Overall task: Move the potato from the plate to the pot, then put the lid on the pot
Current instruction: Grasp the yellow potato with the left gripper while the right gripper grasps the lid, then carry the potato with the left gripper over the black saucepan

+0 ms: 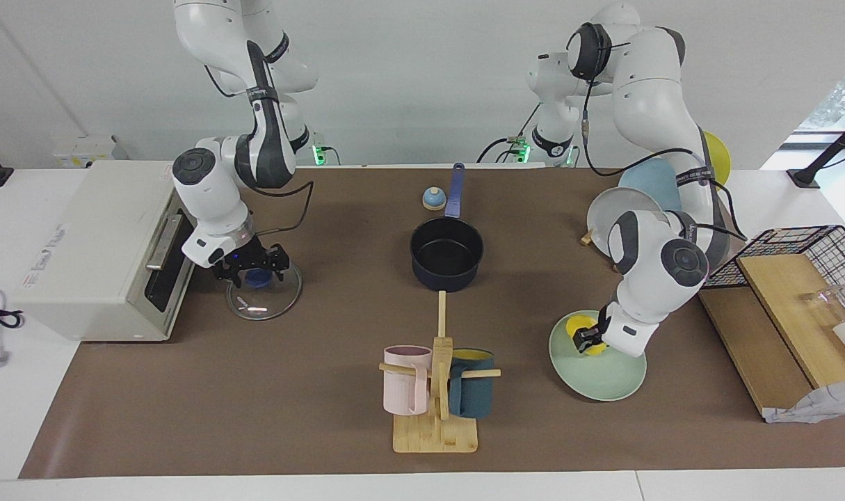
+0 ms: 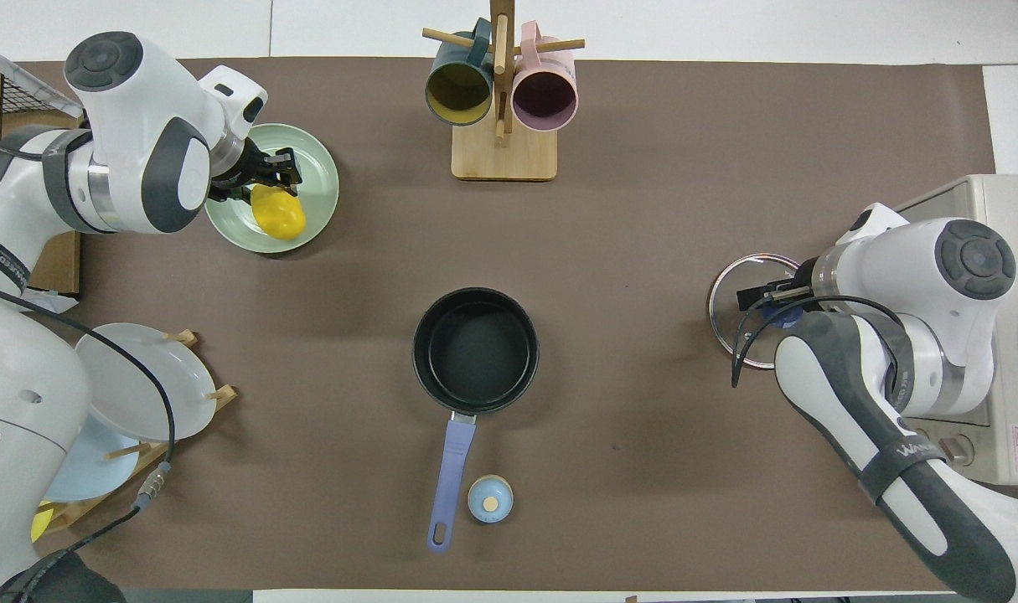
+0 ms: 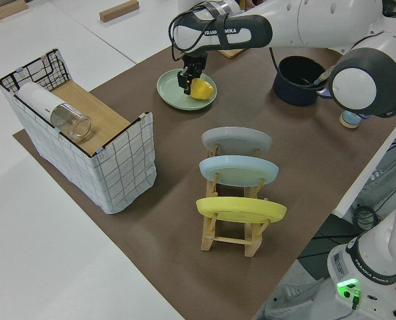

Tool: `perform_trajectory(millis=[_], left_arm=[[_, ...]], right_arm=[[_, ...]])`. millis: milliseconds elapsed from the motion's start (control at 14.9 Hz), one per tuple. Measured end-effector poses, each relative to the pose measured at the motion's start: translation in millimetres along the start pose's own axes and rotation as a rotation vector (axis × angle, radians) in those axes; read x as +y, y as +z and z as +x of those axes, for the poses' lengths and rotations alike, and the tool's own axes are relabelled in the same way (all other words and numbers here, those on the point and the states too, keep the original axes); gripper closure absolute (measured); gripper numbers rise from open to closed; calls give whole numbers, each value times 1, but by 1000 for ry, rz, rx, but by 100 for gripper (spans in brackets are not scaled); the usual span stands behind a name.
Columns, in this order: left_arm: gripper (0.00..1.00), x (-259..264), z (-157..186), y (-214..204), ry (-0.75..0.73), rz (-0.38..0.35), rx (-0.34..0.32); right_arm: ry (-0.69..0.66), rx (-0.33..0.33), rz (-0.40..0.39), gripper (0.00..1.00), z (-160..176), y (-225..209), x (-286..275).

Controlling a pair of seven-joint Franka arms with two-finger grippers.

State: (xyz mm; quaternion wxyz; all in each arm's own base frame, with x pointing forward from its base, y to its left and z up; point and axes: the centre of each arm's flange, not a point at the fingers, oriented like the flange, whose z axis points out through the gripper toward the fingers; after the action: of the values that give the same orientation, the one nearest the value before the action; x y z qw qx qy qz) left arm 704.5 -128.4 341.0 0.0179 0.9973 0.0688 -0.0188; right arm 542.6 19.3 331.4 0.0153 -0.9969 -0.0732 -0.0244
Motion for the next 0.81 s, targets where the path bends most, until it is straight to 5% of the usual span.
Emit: perform_trajectory(millis=[202, 470, 806], left_arm=[[39, 17, -11, -77, 20, -29, 7], [39, 74, -90, -191, 53, -63, 3], [39, 170, -179, -155, 94, -53, -25]], right_arm=[[-1, -11, 1, 0, -4, 5, 0], [3, -24, 3, 4, -9, 10, 1], [9, -25, 2, 14, -10, 11, 6]])
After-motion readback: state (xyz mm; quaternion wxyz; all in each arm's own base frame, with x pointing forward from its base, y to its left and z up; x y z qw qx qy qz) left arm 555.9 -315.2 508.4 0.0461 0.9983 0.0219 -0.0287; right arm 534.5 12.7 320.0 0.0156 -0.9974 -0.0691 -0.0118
